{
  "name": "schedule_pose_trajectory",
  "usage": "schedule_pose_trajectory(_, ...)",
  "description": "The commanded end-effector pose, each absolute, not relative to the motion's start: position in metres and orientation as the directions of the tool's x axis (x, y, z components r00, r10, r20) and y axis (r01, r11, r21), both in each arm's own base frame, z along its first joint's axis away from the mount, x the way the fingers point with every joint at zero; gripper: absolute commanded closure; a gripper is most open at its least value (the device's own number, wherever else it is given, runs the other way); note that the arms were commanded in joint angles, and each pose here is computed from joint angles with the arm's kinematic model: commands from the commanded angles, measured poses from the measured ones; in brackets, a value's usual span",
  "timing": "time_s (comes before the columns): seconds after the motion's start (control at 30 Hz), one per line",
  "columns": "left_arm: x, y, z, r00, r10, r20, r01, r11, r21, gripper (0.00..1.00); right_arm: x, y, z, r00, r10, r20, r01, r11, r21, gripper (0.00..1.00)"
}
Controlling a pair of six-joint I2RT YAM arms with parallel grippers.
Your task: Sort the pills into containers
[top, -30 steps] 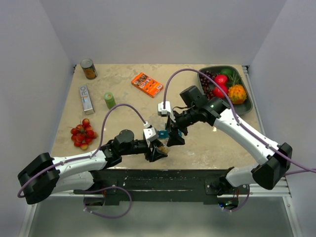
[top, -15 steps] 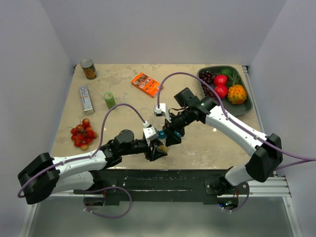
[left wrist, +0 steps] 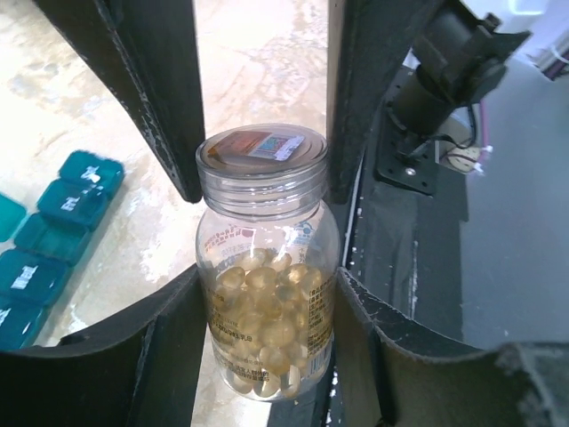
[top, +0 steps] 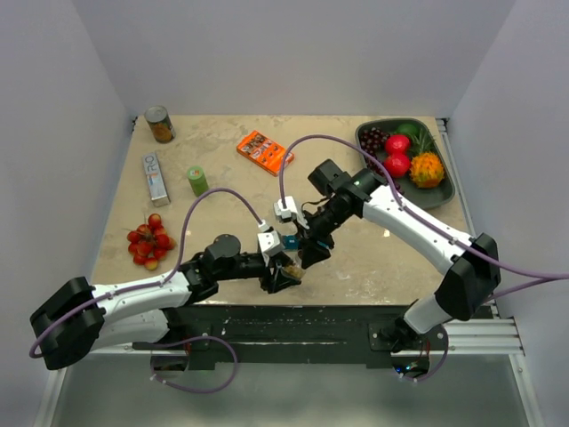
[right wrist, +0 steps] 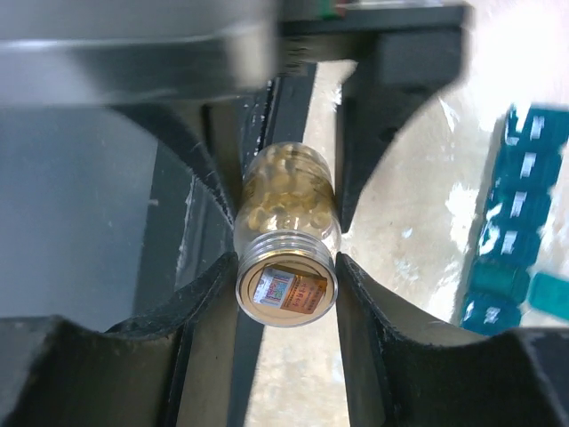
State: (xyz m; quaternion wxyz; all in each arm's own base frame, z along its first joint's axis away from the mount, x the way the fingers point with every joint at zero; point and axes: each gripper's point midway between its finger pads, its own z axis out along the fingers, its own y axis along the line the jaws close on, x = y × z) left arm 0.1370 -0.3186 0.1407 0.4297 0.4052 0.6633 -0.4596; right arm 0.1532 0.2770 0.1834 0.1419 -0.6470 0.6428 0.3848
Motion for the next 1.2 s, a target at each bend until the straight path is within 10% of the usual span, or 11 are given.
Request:
schedule_pose_trajectory(0.0, 0.123, -0.325, 0.165, -0.235, 0.102, -0.967, 0.967, 0.124, -0.222, 1.00, 0.136, 0.282, 0.225, 0.220, -0.532, -0.818, -0.895, -0.444, 0.048, 0.96)
schedule_pose_trajectory(0.77, 0.105, -0.324, 0.170, -0.249, 0.106, -0.963, 0.969, 0.024, -0.248, 1.00, 0.142, 0.281, 0.242, 0.383, -0.491, -0.782, -0.852, -0.514, -0.095, 0.85)
schedule_pose_trajectory(1.17, 0.122, -0.327, 0.167, -0.266, 0.103, -0.958, 0.961, 0.111, -0.255, 1.00, 0.155, 0.287, 0.213, 0.224, -0.594, -0.772, -0.937, -0.351, -0.002, 0.44)
